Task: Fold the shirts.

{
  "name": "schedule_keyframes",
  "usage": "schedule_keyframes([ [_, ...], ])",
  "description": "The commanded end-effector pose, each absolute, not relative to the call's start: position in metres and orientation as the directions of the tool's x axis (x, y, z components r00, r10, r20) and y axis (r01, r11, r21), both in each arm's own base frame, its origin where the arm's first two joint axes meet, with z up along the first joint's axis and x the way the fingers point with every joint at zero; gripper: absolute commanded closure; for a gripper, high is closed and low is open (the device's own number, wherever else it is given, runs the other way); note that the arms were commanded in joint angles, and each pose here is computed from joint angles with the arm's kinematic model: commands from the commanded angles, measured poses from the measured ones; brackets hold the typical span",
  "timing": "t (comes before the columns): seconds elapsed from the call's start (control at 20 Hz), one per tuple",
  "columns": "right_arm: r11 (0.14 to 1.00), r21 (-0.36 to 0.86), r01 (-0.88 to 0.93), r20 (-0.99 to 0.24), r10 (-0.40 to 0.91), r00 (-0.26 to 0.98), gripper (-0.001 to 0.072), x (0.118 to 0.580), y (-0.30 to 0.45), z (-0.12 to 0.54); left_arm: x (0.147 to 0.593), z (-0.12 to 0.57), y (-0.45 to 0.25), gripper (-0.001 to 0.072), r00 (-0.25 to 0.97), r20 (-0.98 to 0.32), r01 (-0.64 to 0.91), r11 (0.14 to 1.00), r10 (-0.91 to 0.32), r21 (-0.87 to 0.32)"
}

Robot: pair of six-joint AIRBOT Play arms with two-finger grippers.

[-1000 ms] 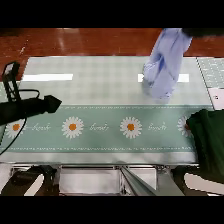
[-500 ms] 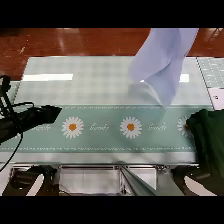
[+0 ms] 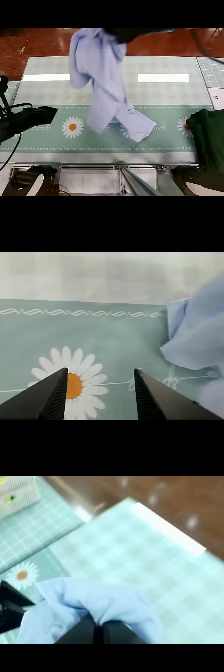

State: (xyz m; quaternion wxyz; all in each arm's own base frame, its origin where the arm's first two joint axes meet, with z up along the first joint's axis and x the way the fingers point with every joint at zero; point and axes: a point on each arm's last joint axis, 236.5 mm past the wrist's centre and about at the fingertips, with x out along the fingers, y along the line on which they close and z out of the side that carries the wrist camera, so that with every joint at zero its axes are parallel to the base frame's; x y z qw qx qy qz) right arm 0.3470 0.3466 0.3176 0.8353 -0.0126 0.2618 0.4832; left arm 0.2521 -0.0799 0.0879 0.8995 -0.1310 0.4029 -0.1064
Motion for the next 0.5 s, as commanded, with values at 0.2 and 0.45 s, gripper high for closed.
schedule_keyframes([
  [0.2,0.491,0.406,-0.771,-0.736,0.675,0.042,0.0691,0.335,0.438,0.118,0.243,0.084,-0.057,0.02,0.624,-0.755,0.033,0.972,-0.201,-0.232],
  [0.45,0.635,0.355,-0.686,-0.862,0.506,0.022,0.0306,0.356,0.389,0.065,0.243,0.084,-0.059,0.02,0.622,-0.754,0.017,0.966,-0.211,-0.257],
])
